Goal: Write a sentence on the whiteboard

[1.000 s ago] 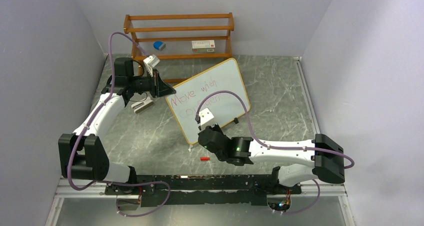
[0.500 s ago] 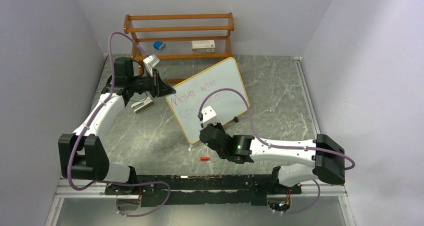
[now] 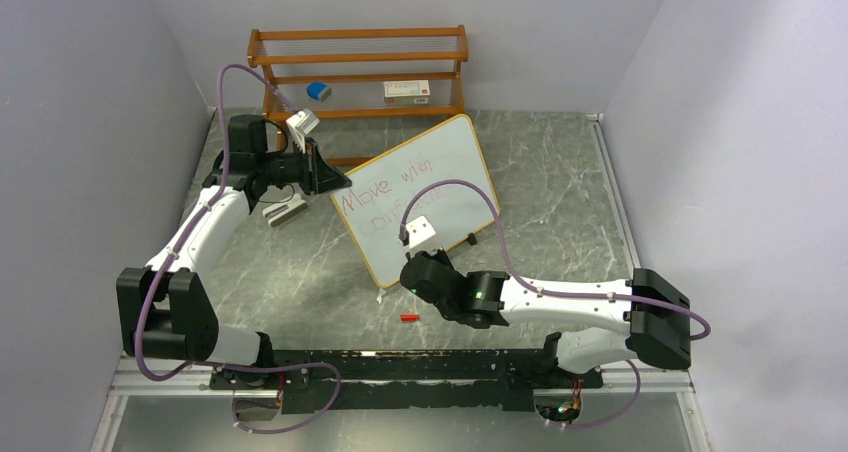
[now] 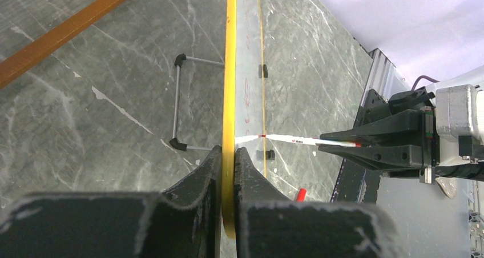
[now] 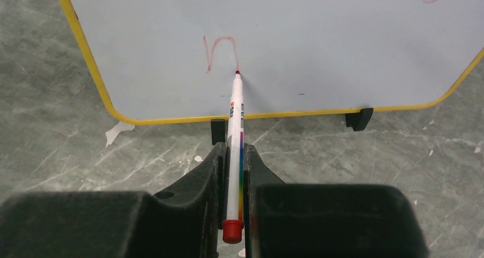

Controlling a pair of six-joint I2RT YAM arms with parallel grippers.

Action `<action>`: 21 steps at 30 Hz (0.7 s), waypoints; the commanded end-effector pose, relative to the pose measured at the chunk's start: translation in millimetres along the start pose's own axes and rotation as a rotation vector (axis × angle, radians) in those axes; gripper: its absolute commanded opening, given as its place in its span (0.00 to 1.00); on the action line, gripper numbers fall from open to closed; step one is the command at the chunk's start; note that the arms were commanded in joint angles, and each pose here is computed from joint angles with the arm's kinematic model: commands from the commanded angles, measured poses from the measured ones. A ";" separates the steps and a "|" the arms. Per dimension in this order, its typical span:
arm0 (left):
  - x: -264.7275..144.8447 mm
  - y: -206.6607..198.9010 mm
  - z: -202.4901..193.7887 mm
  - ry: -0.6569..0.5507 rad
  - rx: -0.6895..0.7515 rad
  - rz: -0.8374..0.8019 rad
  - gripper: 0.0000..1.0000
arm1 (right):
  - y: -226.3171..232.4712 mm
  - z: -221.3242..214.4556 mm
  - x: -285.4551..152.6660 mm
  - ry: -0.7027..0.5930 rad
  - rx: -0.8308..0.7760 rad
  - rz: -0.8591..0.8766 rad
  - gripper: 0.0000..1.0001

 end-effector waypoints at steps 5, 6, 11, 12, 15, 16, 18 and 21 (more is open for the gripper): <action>0.2 10.9 -1.5 0.002 0.044 0.065 0.05 | -10.9 9.5 -9.0 -0.054 0.066 -0.009 0.00; 0.2 10.9 -1.8 0.002 0.043 0.065 0.05 | -12.8 12.4 -10.8 -0.068 0.073 -0.008 0.00; 0.3 10.8 -1.6 0.002 0.043 0.064 0.05 | -21.9 18.5 -12.0 -0.094 0.080 -0.045 0.00; 0.4 11.0 -1.5 0.002 0.043 0.065 0.05 | -22.5 18.8 -10.7 -0.092 0.079 -0.050 0.00; 0.5 11.2 -2.0 0.003 0.041 0.064 0.05 | -22.5 20.5 -7.8 -0.097 0.081 -0.056 0.00; 0.4 11.3 -2.1 0.003 0.042 0.065 0.05 | -22.4 21.5 -6.8 -0.101 0.082 -0.054 0.00; 0.4 11.3 -2.0 0.004 0.042 0.065 0.05 | -21.8 21.7 -4.2 -0.097 0.080 -0.054 0.00; 0.4 11.3 -2.0 0.003 0.041 0.065 0.05 | -20.6 21.7 -0.9 -0.096 0.078 -0.050 0.00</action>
Point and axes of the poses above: each gripper's point midway between its finger pads, its own x axis out along the fingers, its own y axis along the line the jaws close on, z = x × y, the point moved 5 cm from there along -x, back along the fingers, and after that the axes turned 14 degrees about -x, right-handed, at the moved point
